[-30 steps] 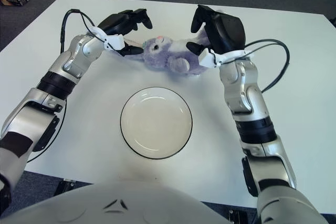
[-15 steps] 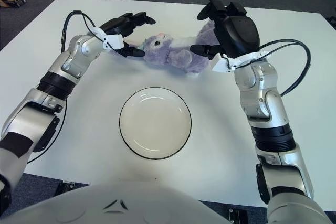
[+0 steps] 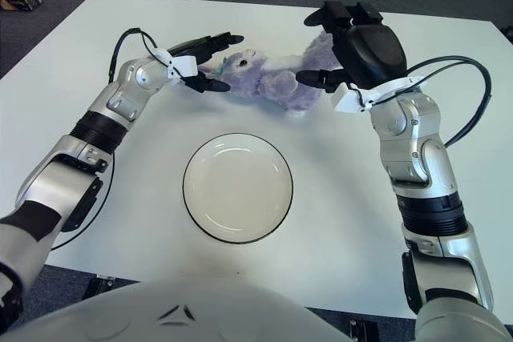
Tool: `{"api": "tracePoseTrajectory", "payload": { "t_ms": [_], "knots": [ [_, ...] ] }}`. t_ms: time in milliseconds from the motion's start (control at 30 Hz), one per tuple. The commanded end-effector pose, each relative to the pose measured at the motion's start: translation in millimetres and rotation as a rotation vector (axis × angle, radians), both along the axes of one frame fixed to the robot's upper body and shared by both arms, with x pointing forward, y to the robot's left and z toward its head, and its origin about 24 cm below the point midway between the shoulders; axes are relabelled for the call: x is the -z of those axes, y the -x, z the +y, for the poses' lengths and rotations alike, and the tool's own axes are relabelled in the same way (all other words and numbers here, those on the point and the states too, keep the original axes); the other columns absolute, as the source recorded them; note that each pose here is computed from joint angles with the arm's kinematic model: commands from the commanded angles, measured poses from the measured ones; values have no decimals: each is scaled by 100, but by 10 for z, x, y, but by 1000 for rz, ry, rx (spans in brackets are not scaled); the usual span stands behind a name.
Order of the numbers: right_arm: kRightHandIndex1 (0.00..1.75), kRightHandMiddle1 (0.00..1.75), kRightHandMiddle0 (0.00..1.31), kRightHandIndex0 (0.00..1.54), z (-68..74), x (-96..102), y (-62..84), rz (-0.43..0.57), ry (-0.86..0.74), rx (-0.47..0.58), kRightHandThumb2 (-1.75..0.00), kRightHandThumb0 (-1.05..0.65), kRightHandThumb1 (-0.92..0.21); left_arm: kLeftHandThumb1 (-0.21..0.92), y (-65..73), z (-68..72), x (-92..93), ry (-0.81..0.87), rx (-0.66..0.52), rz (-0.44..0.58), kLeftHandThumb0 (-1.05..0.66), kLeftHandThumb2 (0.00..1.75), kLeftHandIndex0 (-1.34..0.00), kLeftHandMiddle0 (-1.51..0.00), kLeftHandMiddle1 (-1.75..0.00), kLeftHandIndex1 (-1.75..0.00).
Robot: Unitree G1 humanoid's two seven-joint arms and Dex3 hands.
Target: Put the doll into the plate.
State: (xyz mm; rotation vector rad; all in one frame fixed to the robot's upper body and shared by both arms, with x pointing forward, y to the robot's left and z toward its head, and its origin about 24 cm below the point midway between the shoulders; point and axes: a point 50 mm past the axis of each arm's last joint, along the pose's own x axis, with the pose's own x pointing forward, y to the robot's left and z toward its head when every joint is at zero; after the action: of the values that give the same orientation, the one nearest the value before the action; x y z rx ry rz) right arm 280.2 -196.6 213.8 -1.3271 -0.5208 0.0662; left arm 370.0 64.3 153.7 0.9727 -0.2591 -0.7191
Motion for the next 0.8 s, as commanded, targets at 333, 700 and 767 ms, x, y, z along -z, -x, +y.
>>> {"api": "tracePoseTrajectory", "payload": {
  "t_ms": [333,700,767],
  "knots": [
    [21,82,0,0,-3,-89,32,47,108,12,-58,-105,-92,85,-3,-386,-66,-36,32,-57,-105,26,0,0,0,0],
    [18,79,0,0,62,-85,70,57,96,-19,-52,-105,-92,84,-6,-672,82,-85,-31,-162,-105,25,0,0,0,0],
    [19,78,0,0,72,-79,88,60,85,-28,-50,-105,-92,84,-18,-686,93,-85,-40,-170,-105,24,0,0,0,0]
  ]
}}
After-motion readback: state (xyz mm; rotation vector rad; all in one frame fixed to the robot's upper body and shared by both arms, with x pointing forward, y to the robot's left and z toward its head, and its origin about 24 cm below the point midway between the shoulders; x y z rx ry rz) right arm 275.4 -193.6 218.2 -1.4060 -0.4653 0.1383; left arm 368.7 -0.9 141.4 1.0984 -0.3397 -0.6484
